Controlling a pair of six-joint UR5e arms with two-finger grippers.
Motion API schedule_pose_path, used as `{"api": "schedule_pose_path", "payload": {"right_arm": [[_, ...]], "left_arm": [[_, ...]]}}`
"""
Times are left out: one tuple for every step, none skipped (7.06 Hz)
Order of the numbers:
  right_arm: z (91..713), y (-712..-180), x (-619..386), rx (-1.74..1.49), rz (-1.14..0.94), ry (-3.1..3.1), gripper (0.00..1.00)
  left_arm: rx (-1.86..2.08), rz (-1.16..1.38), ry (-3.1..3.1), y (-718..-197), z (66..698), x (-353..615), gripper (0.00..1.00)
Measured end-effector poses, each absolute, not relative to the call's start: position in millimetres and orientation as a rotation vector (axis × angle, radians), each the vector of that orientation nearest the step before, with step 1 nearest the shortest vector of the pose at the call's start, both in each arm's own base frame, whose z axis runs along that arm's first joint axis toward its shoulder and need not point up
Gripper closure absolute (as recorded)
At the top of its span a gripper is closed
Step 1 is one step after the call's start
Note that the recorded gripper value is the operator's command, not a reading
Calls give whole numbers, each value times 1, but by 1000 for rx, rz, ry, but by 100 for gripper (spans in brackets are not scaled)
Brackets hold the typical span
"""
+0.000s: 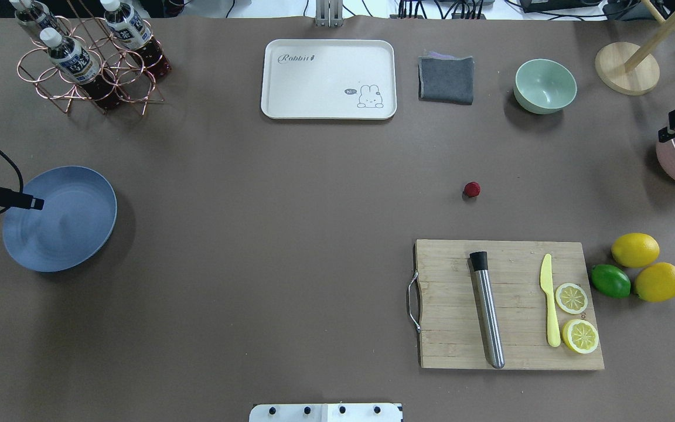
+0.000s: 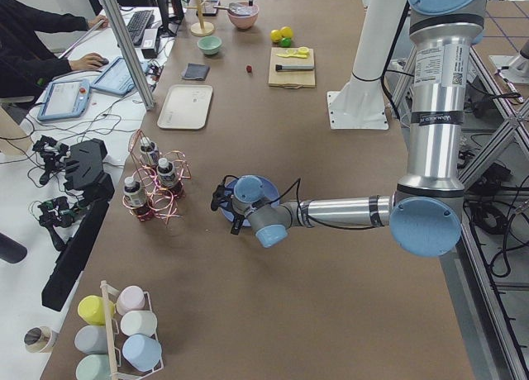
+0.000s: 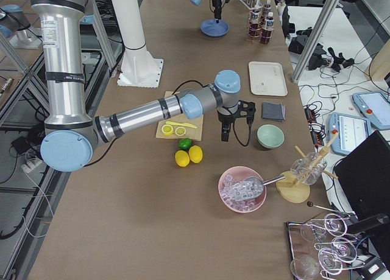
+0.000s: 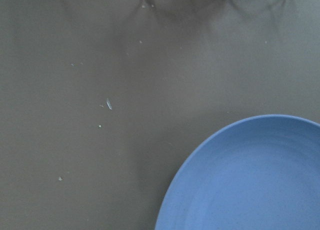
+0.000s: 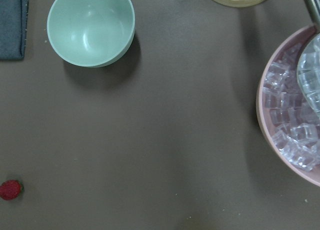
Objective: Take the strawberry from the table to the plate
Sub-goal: 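Push the blue plate inward with the left gripper while the right approaches the strawberry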
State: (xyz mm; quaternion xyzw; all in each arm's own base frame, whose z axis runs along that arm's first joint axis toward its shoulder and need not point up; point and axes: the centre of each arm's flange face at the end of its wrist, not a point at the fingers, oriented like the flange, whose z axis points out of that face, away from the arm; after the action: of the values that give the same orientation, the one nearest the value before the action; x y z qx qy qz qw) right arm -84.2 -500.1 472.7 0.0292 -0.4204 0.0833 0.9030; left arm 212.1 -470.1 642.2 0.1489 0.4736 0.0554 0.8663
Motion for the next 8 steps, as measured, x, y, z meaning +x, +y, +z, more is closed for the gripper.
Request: {"api": "schedule_pose_path", "payload": {"right_arm": [[470, -500, -91, 61, 173, -875, 0], [469, -500, -93, 62, 174, -877, 0], [467, -501, -94, 64, 173, -878, 0], [466, -502, -95, 67, 172, -879, 0], [465, -502, -95, 68, 171, -880, 0], [465, -502, -96, 68, 169, -880, 0], [465, -502, -97, 68, 168, -880, 0], [464, -503, -99, 68, 163, -880, 0]], "left_arm": [[313, 122, 988, -469, 644, 218, 90], [313, 127, 987, -468, 645, 220, 100], [311, 132, 991, -468, 644, 222, 100], [295, 138, 1009, -470, 639, 224, 100], [250, 137, 1046, -474, 630, 225, 100], [200, 126, 1087, -480, 620, 222, 100], [159, 110, 1131, -484, 607, 219, 100], [116, 70, 1186, -494, 580, 222, 100]]}}
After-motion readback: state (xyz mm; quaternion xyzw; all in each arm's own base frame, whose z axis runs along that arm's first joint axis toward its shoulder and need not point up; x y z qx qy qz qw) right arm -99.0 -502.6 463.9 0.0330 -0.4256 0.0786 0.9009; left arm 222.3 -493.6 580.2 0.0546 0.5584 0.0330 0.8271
